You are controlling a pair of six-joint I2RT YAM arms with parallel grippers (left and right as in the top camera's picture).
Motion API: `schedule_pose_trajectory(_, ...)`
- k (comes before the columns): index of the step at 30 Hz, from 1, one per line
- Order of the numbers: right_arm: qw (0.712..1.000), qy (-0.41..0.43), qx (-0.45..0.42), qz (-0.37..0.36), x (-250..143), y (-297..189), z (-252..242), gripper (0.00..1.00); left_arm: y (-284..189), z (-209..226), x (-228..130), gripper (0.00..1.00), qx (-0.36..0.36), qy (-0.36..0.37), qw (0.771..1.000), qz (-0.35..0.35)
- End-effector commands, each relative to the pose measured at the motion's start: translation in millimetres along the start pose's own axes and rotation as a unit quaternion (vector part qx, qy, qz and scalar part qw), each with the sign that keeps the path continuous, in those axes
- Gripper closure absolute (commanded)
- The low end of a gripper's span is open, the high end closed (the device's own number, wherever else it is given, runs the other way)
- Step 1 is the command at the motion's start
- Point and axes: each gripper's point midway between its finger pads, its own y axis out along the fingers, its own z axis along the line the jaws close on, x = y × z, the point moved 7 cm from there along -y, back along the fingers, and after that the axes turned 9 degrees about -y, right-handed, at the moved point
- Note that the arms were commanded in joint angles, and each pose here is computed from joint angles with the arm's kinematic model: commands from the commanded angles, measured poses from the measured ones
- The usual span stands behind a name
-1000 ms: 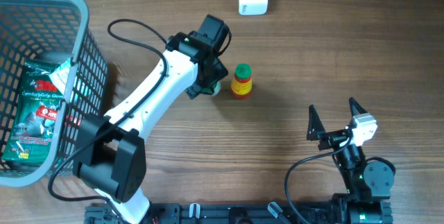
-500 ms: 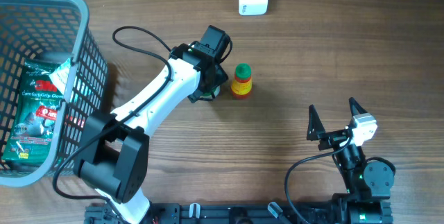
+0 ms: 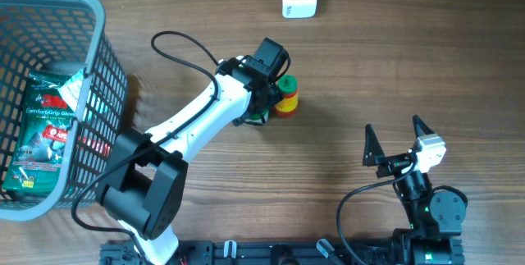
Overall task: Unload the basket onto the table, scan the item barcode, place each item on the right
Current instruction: 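Carry the jar toward the scanner and place it beside the bottle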
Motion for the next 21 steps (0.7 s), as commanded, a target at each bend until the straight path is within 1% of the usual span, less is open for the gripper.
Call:
schedule_pose_trajectory(1, 1.000, 0.006, -0.006, -0.003, 1, 0, -1, 0.00, 5, 3, 2, 0.03, 0.013, -0.004, 1.000, -0.012)
schedule_pose_trajectory(2, 1.000, 0.006, -0.006, -0.003, 1, 0, -1, 0.00, 5, 3, 2, 0.00, 0.014, -0.004, 1.000, -0.012)
schedule_pose_trajectory(6, 1.000, 0.006, -0.006, -0.003, 1, 0, -1, 0.00, -7, 3, 4, 0.00, 0.008, -0.005, 1.000, -0.014)
schedule_pose_trajectory(9, 1.000, 0.006, -0.006, -0.003, 1, 0, -1, 0.00, -40, -2, 11, 0.00, -0.012, -0.008, 1.000, -0.025)
schedule_pose_trajectory(12, 1.000, 0.006, -0.006, -0.003, 1, 0, -1, 0.00, -83, -8, 22, 0.00, -0.047, 0.009, 0.998, -0.051)
schedule_pose_trajectory(16, 1.000, 0.006, -0.006, -0.003, 1, 0, -1, 0.00, -149, -6, 40, 0.00, -0.106, 0.007, 0.987, -0.120)
schedule_pose_trajectory(19, 1.000, 0.006, -0.006, -0.003, 1, 0, -1, 0.00, -193, 10, 51, 0.00, -0.140, -0.015, 0.972, -0.187)
schedule_pose_trajectory(21, 1.000, 0.006, -0.006, -0.003, 1, 0, -1, 0.00, -221, 25, 59, 0.00, -0.155, -0.035, 0.958, -0.238)
